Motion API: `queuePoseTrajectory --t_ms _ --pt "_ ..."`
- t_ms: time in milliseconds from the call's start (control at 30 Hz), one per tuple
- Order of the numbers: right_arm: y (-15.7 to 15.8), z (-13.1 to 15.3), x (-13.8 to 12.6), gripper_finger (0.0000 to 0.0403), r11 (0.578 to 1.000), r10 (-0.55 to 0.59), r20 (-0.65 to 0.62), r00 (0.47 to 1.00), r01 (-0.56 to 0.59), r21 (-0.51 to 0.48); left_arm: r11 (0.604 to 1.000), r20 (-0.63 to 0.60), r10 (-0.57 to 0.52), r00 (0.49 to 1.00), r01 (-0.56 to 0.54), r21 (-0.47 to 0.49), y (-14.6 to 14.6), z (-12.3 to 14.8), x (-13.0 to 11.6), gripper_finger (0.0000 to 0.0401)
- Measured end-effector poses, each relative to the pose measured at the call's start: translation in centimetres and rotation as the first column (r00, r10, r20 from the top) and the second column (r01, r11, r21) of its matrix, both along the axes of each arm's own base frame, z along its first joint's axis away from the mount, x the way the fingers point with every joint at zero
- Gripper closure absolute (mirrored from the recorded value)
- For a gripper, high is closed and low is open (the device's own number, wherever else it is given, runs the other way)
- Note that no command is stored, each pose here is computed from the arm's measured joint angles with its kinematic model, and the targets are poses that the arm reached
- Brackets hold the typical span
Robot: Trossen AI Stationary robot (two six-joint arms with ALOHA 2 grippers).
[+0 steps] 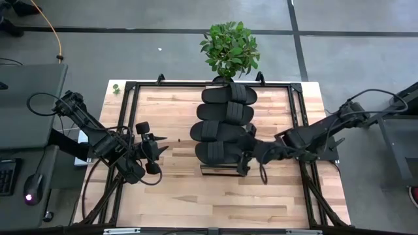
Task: Pick and place slides into the shelf
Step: Return to Home Position
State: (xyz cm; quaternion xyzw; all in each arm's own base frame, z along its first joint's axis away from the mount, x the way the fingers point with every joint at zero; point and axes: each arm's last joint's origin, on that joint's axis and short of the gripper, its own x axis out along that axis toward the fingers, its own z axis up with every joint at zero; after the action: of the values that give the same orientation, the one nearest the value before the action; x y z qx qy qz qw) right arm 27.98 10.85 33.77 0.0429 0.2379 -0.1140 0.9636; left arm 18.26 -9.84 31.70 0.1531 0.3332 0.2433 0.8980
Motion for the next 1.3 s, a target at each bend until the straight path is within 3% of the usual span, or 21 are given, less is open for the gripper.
queuePoseTrajectory --t_ms 400,567,733,833,967,1100,1200,1300 --pt "-2.5 4.7 -3.8 0.0181 1.0 0.011 0.161 0.987 -0.014 0.021 0.999 0.101 0.032 0.994 -0.031 -0.017 -0.1 1.0 0.3 0.0267" --pt "-2.0 4.5 -5.8 0.0181 0.998 0.052 0.16 0.986 -0.047 -0.04 0.996 0.191 0.085 0.978 -0.077 -0.048 -0.1 1.9 0.4 0.0267" --pt "-2.0 4.1 -7.8 0.0181 0.999 0.003 0.203 0.979 0.005 -0.042 0.994 0.235 0.098 0.967 -0.084 -0.068 -0.1 2.2 0.5 0.0267" --pt "-1.7 3.8 -8.5 0.0181 0.997 0.062 0.233 0.97 -0.047 -0.067 0.994 0.252 0.109 0.962 -0.099 -0.051 -0.1 2.3 0.5 0.0267" --pt "-1.4 2.9 -9.2 0.0181 0.968 0.239 0.294 0.925 -0.203 -0.147 0.995 0.245 0.101 0.964 -0.096 -0.034 -0.1 2.3 0.5 0.0267" --pt "-1.8 2.5 -10.4 0.0181 0.924 0.381 0.429 0.819 -0.325 -0.199 0.995 0.241 0.098 0.966 -0.093 -0.03 -0.1 2.1 0.6 0.0267" --pt "-2.8 1.5 -11.2 0.0181 0.925 0.38 0.508 0.773 -0.319 -0.207 0.995 0.242 0.101 0.965 -0.1 -0.018 0.0 1.5 0.5 0.0267" --pt "-3.9 0.4 -11.9 0.0181 0.942 0.334 0.532 0.778 -0.273 -0.193 0.993 0.276 0.116 0.954 -0.117 -0.012 0.2 1.0 0.2 0.0267"
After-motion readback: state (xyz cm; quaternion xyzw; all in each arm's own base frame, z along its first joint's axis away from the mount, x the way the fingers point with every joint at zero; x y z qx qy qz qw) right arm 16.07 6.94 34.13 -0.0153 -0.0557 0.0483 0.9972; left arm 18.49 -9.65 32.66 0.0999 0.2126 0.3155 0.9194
